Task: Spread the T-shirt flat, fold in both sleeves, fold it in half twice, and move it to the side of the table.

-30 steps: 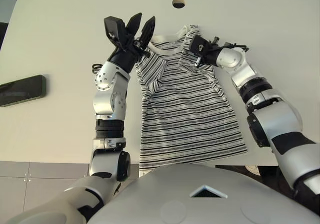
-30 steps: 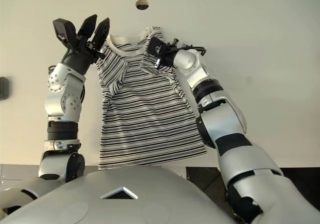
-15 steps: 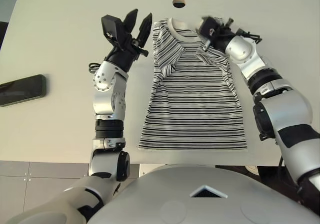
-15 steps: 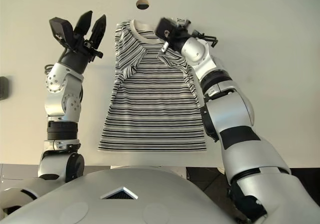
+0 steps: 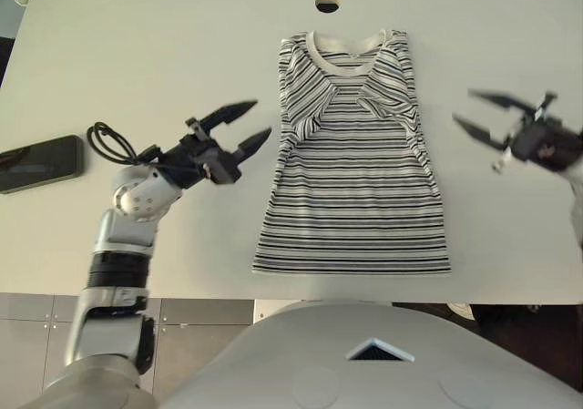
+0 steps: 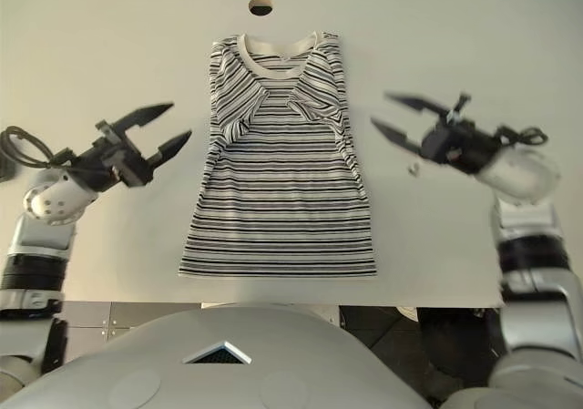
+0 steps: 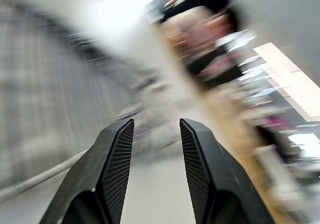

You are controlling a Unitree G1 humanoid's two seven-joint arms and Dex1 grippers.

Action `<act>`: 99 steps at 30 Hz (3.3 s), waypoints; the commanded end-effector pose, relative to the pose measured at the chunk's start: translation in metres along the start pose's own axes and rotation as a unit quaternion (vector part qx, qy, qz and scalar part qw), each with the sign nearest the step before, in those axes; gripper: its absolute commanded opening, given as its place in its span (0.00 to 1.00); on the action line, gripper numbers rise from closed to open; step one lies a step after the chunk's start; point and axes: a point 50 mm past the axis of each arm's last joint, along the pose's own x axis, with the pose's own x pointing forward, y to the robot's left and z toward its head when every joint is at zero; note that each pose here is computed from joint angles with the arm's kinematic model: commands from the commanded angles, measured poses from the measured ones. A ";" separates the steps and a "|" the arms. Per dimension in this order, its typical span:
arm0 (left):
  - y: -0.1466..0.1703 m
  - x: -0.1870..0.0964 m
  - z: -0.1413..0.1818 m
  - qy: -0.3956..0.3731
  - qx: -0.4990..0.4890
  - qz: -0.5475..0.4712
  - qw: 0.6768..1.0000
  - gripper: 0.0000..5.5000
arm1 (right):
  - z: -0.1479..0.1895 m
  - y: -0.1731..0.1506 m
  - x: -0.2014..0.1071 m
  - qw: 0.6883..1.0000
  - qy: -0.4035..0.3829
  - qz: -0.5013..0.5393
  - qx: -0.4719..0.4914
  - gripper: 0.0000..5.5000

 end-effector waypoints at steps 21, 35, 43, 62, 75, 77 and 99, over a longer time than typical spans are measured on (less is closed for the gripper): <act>-0.073 -0.040 0.026 -0.023 0.071 -0.340 0.937 0.53 | -0.011 0.108 0.005 0.950 0.082 0.299 -0.041 0.44; -0.079 -0.030 0.034 -0.033 0.032 -0.338 0.940 0.35 | 0.000 0.119 0.017 0.953 0.045 0.300 -0.022 0.40; -0.083 -0.023 0.030 -0.041 0.033 -0.339 0.939 0.12 | -0.001 0.114 0.017 0.954 0.048 0.295 -0.013 0.12; -0.047 -0.026 0.040 -0.030 -0.369 -0.355 0.858 0.02 | 0.026 0.073 0.005 0.933 -0.019 0.255 0.255 0.02; -0.010 -0.027 0.075 -0.165 -0.515 -0.327 0.775 0.02 | 0.038 0.059 -0.014 0.898 -0.077 0.263 0.344 0.02; -0.004 -0.022 0.074 -0.174 -0.519 -0.305 0.779 0.02 | 0.039 0.050 -0.011 0.910 -0.096 0.230 0.332 0.02; 0.042 0.054 -0.060 0.031 -0.427 0.090 0.899 0.02 | -0.024 -0.058 0.090 0.971 -0.045 -0.121 0.201 0.02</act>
